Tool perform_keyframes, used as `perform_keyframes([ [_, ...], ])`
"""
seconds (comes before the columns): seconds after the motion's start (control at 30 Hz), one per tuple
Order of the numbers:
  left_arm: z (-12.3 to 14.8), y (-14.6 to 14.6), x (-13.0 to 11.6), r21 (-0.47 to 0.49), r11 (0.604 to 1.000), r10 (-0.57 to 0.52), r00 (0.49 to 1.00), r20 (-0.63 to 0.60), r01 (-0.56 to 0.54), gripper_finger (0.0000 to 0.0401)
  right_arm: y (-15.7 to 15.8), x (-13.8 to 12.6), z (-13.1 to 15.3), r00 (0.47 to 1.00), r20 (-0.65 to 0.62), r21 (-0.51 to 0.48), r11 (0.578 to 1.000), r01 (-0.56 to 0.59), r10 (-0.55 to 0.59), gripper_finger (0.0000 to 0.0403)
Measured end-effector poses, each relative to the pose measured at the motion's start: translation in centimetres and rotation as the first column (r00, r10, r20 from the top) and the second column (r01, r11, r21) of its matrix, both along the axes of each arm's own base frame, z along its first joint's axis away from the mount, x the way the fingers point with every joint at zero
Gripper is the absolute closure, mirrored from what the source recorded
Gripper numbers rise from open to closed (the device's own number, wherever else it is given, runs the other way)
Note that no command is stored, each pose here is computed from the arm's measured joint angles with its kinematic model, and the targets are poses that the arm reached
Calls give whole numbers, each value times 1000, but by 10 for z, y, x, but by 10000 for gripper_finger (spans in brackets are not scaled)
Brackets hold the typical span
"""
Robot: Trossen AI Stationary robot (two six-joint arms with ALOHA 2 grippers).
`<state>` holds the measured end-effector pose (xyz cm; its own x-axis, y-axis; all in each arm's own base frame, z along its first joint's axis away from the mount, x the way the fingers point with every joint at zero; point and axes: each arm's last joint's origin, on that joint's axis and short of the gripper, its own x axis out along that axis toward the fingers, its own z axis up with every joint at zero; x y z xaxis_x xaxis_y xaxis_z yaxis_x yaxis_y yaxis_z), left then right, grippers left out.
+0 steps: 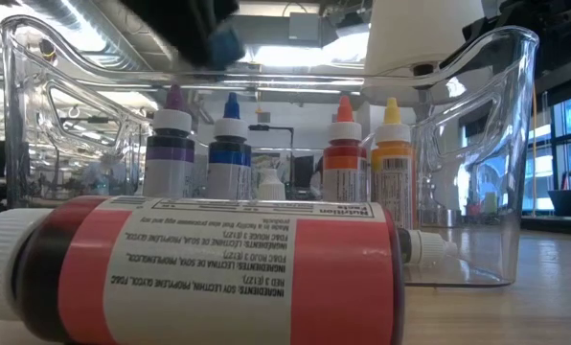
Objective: Pick & Place food coloring
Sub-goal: Put the small blue food coloring bottle into the container
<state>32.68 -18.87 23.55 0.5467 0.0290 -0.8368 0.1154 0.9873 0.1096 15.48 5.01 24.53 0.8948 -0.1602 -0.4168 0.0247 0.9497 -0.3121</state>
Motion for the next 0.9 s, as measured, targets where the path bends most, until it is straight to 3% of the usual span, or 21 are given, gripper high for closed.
perform_keyframes([
  [0.43, -39, 0, 14, -49, 999, -24, 988, -155, 17, 311, 0, 0, 0, 1000, 0, 0, 1000, 0, 0, 296],
  [0.9, -38, -2, 12, -74, 997, -42, 986, -162, 30, 307, 0, 0, 0, 1000, 1, -1, 1000, -1, 1, 296],
])
